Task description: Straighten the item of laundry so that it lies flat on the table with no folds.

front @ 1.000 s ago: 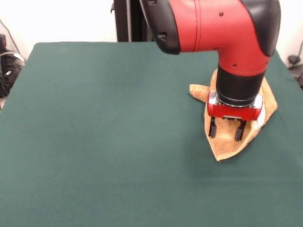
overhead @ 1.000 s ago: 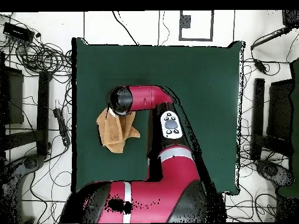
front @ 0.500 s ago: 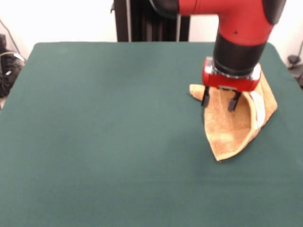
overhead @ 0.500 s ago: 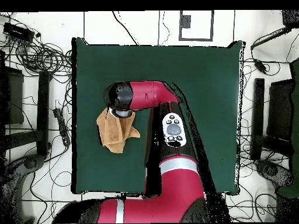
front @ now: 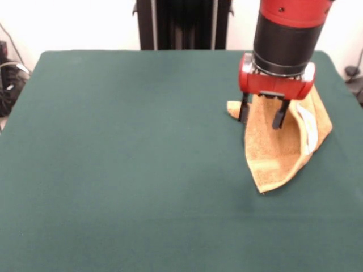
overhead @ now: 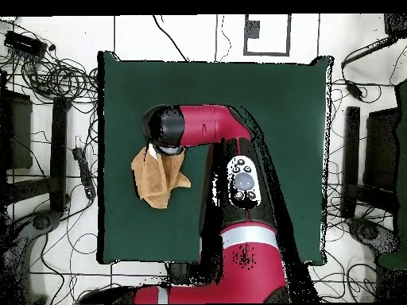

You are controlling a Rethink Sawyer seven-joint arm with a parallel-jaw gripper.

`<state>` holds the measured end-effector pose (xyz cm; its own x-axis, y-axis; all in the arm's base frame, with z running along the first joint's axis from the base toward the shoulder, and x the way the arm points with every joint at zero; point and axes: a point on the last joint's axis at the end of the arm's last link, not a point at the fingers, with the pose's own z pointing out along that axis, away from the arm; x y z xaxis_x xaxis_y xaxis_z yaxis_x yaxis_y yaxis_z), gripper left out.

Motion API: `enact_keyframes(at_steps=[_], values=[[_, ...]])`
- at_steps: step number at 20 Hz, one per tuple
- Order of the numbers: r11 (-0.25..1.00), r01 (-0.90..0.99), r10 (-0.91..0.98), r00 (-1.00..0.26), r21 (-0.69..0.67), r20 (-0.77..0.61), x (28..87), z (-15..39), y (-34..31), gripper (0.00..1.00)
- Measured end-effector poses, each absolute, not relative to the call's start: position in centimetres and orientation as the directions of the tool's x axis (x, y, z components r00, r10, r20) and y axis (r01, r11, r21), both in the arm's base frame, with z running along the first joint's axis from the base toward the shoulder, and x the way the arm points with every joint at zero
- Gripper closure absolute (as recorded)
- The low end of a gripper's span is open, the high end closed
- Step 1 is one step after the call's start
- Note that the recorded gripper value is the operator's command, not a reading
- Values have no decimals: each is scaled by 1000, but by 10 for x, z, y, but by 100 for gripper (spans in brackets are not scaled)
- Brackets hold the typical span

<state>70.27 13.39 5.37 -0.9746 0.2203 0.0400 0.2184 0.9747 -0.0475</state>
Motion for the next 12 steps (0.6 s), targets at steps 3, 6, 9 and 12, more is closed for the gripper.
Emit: enact_keyframes(at_steps=[3, 6, 9, 12], values=[[975, 219, 220, -975, -40, 18, 704, 49, 134, 0], [975, 220, 219, -976, -27, -15, 705, 37, 133, 0], [975, 219, 219, -975, -24, -25, 702, 28, 132, 0], [975, 219, 218, -976, -28, -22, 691, 11, 129, 0]])
